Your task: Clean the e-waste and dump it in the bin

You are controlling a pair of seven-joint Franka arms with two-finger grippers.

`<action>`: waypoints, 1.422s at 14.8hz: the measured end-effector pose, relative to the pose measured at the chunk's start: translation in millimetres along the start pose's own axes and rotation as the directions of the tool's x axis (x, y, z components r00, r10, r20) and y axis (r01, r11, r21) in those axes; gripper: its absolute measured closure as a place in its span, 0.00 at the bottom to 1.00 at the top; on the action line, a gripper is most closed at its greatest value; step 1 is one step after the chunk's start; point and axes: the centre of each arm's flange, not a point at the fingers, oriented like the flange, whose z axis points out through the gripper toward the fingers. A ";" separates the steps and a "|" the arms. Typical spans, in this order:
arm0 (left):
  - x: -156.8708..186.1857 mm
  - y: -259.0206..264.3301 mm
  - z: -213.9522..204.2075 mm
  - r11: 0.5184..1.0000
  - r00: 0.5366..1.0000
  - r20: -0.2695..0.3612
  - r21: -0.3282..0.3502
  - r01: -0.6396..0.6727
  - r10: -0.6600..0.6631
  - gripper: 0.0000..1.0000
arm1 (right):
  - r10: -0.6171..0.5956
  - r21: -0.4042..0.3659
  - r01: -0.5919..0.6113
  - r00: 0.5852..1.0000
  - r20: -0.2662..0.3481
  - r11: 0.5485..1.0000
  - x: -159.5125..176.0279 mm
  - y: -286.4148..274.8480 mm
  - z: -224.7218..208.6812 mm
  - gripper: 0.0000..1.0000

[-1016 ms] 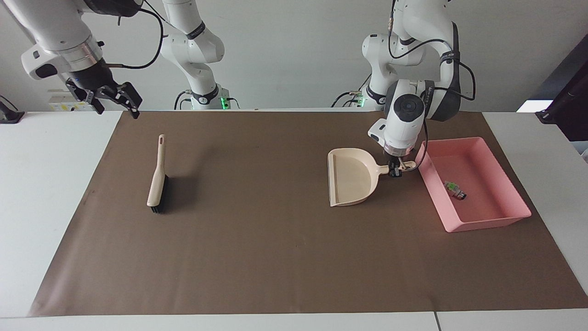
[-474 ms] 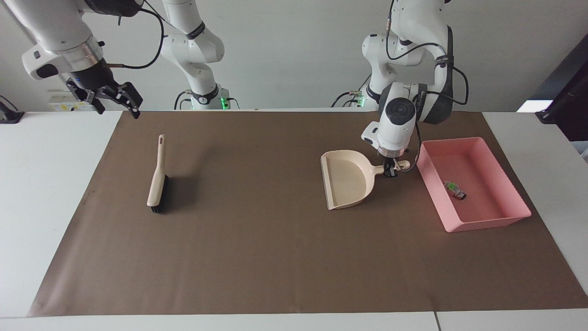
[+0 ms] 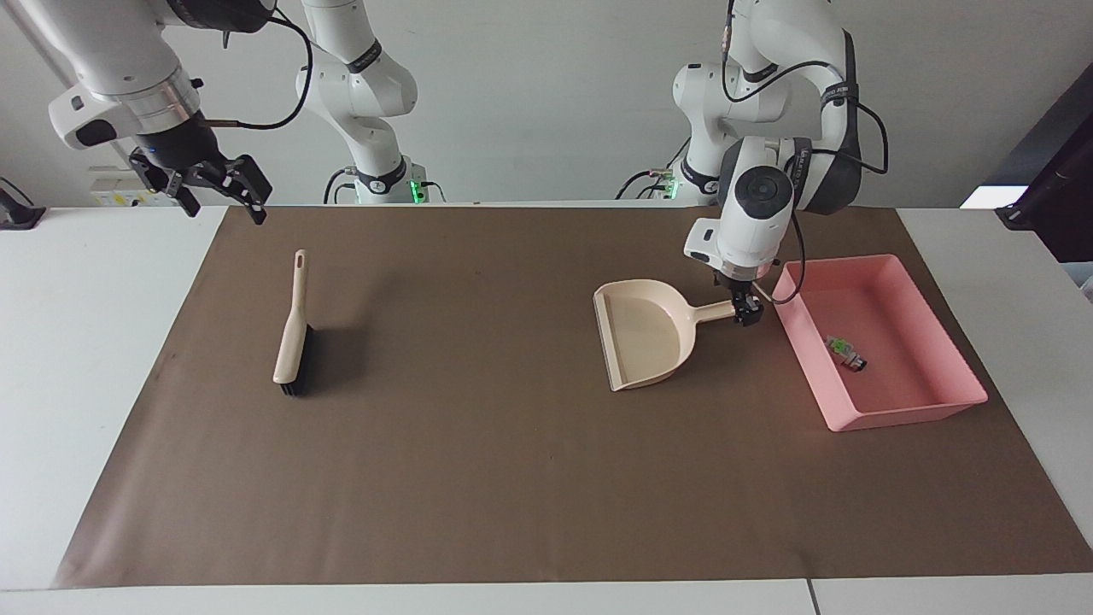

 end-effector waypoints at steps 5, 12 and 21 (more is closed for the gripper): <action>-85.1 -29.7 -15.9 0.951 0.950 -0.043 0.005 0.310 -0.310 0.02 | -0.012 -0.005 0.012 1.000 0.027 1.000 -5.1 -18.3 2.3 0.00; -119.4 -56.7 -71.2 0.691 0.689 -0.064 -0.020 0.722 -0.722 0.02 | -0.031 -0.005 0.032 0.999 0.031 0.999 -5.3 -17.8 2.8 0.00; -157.0 -59.1 -165.0 0.366 0.362 -0.057 -0.184 0.912 -0.931 0.02 | -0.030 -0.005 0.030 0.999 0.031 1.000 -5.2 -16.9 2.9 0.00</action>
